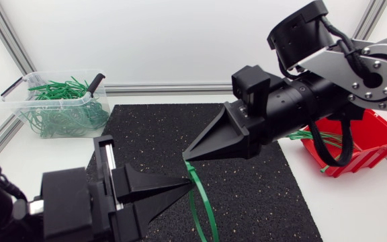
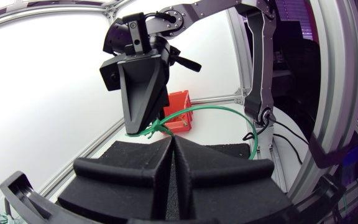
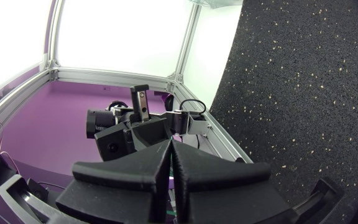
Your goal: Take a green cable tie from the red box, thread the tail through the head to close it, then place it in the transparent bin on the left.
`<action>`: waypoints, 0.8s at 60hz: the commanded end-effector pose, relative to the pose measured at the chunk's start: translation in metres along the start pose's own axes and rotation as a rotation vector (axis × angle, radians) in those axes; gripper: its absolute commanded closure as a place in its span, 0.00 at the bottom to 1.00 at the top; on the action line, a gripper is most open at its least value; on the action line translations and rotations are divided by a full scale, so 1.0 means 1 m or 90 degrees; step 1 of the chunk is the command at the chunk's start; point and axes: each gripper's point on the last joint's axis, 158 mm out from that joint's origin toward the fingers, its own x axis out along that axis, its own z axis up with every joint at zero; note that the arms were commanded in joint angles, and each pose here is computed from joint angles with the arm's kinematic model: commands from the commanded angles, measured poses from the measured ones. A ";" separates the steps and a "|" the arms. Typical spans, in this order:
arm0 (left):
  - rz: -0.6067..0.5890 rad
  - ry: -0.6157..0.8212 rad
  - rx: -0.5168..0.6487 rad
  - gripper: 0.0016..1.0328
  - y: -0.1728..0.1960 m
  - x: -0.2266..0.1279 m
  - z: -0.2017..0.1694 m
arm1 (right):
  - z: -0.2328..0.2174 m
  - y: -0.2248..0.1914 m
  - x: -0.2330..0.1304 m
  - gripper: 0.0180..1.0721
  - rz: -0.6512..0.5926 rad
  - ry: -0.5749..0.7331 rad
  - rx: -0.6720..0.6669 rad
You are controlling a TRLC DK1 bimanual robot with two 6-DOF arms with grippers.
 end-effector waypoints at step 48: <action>0.067 0.041 -0.007 0.96 0.038 -0.003 -0.021 | 0.025 -0.039 -0.016 0.52 -0.097 -0.123 -0.124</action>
